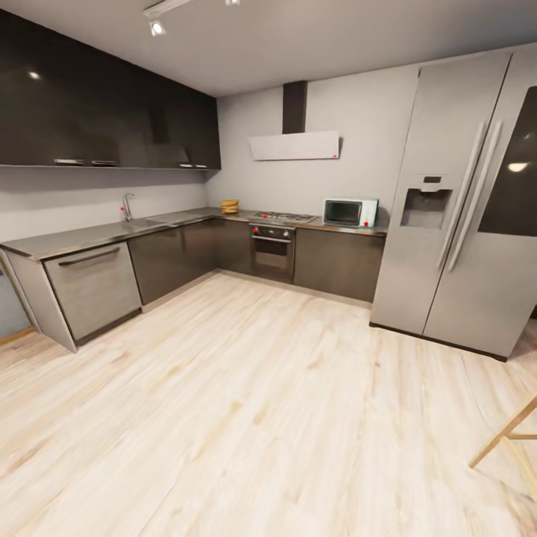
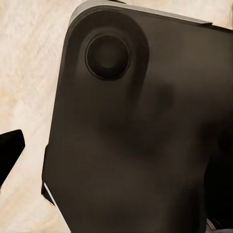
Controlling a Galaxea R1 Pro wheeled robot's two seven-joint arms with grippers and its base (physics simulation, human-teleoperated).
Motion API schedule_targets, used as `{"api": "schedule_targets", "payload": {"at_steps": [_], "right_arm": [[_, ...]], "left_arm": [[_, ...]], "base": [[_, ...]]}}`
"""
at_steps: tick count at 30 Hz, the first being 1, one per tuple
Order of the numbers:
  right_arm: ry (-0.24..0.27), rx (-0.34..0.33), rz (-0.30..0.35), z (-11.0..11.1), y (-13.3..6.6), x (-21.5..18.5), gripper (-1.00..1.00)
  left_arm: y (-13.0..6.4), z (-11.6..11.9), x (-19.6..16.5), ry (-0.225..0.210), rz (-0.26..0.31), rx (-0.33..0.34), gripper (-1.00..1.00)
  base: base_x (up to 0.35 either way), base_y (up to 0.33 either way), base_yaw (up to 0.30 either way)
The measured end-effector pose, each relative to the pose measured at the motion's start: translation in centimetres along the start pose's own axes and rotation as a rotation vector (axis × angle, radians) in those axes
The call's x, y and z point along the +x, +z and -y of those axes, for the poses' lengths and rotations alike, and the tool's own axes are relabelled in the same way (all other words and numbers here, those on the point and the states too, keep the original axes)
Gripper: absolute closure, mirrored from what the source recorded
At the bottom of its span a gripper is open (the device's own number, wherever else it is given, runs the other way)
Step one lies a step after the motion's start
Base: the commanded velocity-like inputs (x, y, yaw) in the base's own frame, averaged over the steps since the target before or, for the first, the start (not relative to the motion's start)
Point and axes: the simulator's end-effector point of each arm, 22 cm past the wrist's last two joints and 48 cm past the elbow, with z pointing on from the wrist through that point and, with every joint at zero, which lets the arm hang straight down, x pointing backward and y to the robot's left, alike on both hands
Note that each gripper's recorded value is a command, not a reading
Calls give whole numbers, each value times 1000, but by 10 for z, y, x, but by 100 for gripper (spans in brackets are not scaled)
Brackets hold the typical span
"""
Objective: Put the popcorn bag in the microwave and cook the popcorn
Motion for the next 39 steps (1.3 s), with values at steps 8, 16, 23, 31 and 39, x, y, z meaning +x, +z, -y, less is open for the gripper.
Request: {"api": "schedule_targets", "payload": {"at_steps": [8, 16, 23, 31, 39], "right_arm": [[-2, -2, 0, 0, 0, 0, -100], [-2, -4, -2, -1, 0, 1, -100], [-1, -4, -2, -1, 0, 1, -100], [-1, -4, -2, -1, 0, 1, -100], [0, -2, -3, -1, 0, 1, -100]], "left_arm": [[0, 1, 0, 0, 1, 1, -100], [0, 1, -1, 0, 3, 1, -100], [0, 1, -1, 0, 3, 2, -100], [0, 1, -1, -2, 4, 1, -100], [0, 1, -1, -2, 3, 1, -100]], "base": [[326, 0, 0], [326, 0, 0], [326, 0, 0], [326, 0, 0], [326, 0, 0]]}}
